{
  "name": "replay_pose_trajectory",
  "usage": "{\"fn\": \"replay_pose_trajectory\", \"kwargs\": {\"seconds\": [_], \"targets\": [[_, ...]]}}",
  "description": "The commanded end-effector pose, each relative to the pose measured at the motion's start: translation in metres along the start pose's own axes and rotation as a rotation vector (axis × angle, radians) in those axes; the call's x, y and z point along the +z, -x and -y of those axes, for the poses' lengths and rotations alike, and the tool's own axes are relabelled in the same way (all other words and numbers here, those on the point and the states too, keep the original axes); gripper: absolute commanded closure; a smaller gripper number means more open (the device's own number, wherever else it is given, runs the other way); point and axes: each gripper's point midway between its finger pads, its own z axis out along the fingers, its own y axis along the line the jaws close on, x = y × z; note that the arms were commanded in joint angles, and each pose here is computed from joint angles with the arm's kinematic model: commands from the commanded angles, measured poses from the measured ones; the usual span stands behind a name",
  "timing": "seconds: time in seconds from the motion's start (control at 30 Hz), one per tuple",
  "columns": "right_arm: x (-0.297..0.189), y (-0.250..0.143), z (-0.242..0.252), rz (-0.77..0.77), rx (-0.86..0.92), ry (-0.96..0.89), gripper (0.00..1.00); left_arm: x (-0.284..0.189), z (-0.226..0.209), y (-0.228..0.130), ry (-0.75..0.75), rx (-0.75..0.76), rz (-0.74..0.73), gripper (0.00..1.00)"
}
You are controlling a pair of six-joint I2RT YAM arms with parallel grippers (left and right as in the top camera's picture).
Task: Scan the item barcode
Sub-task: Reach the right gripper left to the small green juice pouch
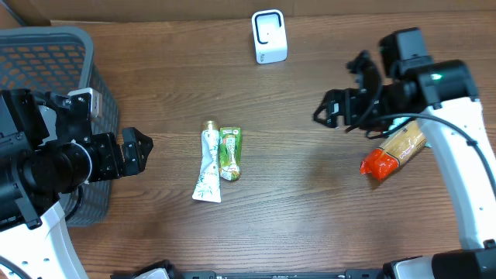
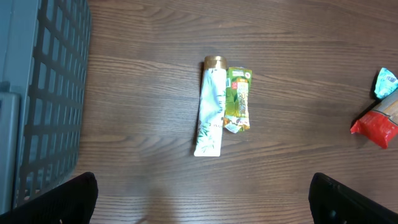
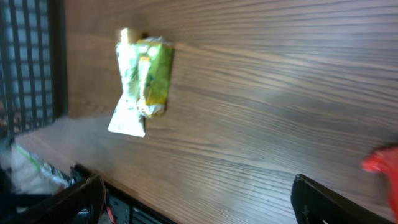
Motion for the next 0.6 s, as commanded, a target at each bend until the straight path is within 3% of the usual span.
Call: {"fn": "replay_pose_trajectory", "kwargs": {"seconds": [0.0,0.37,0.57], "targets": [[0.032,-0.005,-0.019,-0.075,-0.009,0.015,0.04,0.0,-0.001,0.0,0.002,0.004,0.001,0.0],[0.144,-0.04,-0.07,-0.31,-0.062,0.024,0.08,0.0,-0.001,0.0,0.002,0.004,0.001,0.0],[0.193,-0.049,-0.077,-0.315,-0.061,-0.062,0.14,0.0,-0.001,0.0,0.002,0.004,0.001,0.0]]}}
